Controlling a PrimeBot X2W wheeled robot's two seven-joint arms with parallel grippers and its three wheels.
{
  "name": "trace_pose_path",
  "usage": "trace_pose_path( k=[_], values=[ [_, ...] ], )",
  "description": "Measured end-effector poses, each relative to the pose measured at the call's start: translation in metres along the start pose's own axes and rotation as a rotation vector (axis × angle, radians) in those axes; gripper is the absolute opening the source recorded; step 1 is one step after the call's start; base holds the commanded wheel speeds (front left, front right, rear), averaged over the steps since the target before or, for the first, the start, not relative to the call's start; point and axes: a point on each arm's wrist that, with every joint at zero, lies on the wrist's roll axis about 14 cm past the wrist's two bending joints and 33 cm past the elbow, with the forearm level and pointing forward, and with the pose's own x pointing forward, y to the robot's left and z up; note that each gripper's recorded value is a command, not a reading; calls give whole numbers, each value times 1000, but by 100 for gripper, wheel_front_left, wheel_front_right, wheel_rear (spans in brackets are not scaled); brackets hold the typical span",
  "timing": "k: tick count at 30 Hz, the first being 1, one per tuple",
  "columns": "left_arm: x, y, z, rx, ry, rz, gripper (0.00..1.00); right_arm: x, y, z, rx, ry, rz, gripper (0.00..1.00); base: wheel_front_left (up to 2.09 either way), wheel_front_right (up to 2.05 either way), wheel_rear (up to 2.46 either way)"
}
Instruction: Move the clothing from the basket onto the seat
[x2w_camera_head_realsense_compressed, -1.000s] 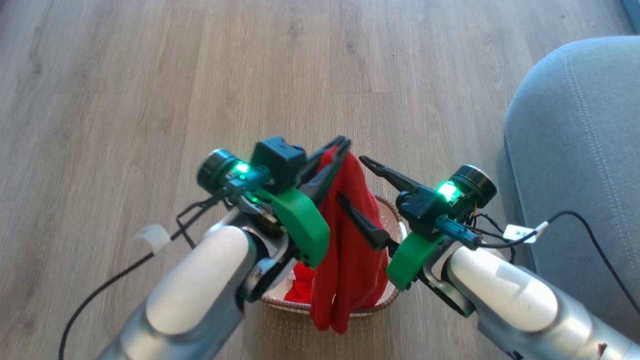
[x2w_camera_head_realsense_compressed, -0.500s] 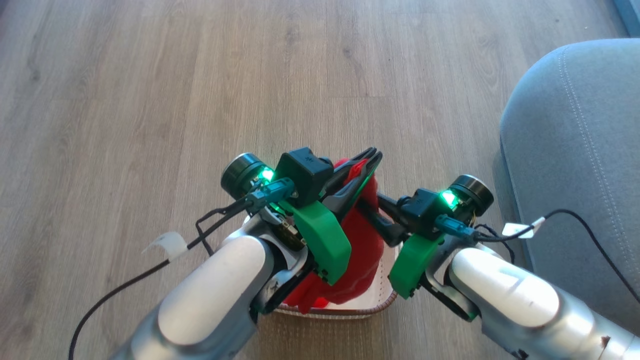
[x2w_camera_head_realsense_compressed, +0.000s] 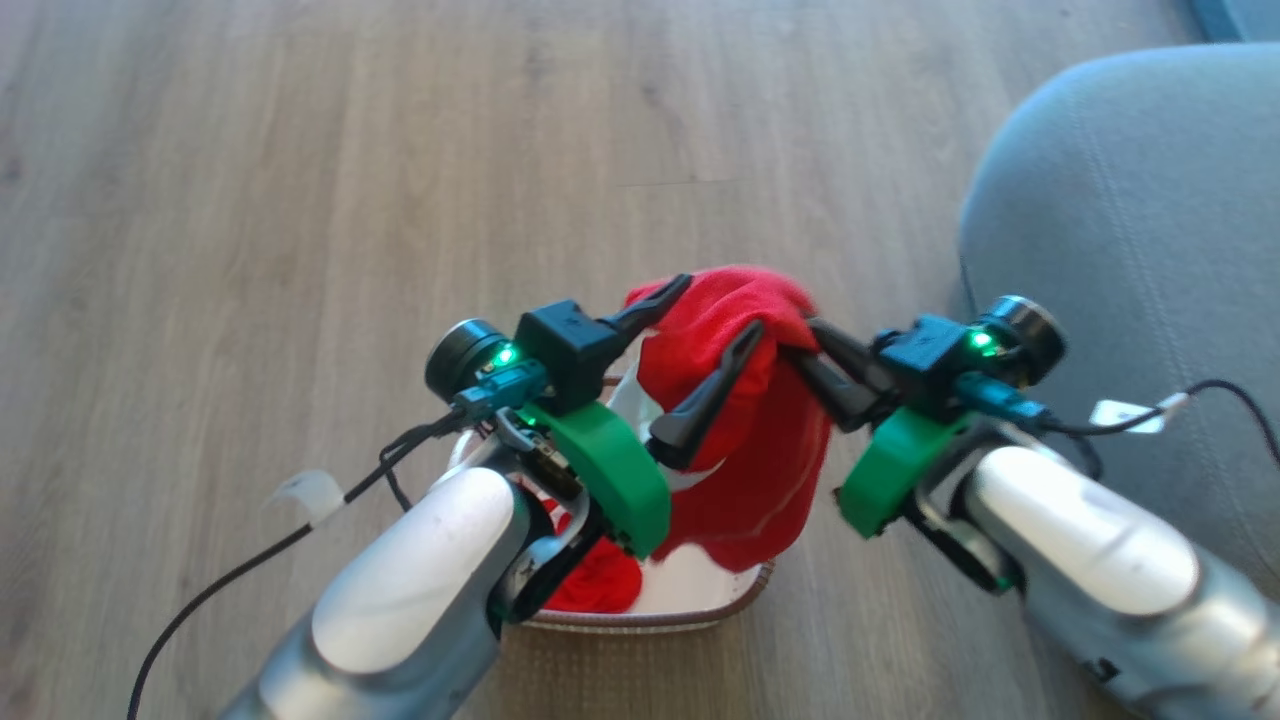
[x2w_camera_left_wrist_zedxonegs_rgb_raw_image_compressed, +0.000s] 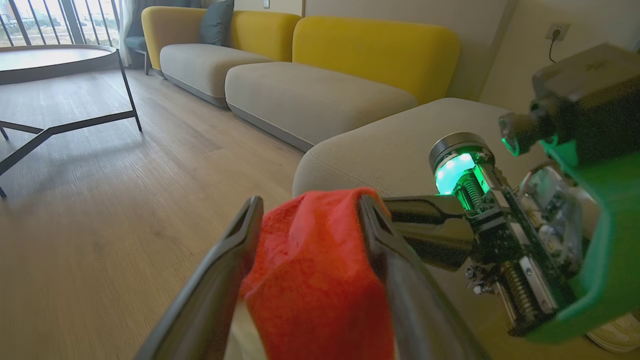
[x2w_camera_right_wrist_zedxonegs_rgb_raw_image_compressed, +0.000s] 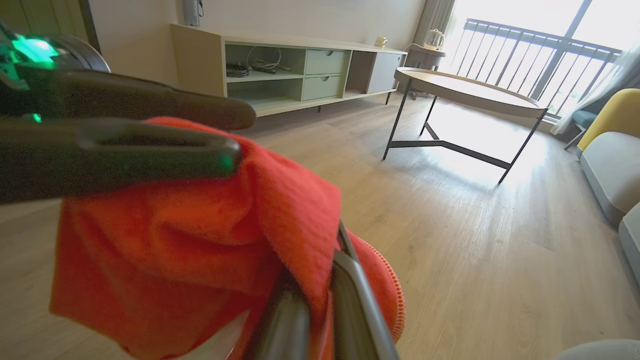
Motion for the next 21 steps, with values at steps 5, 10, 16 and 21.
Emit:
trace_pose_path(
  k=[5, 10, 16, 21],
  values=[
    [8, -6, -12, -16, -4, -40, 100, -27, -31, 6, -22, -6, -107, 0, 0, 0, 0],
    [20, -27, -27, -42, 15, -113, 100, -65, -61, 11, -50, -4, -233, 0, 0, 0, 0],
    [39, -62, -36, -68, 27, -240, 100, -119, -90, 18, -81, 6, -396, 0, 0, 0, 0],
    [50, -98, -43, -94, 41, -358, 100, -167, -106, 20, -95, 30, -533, 0, 0, 0, 0]
  ],
)
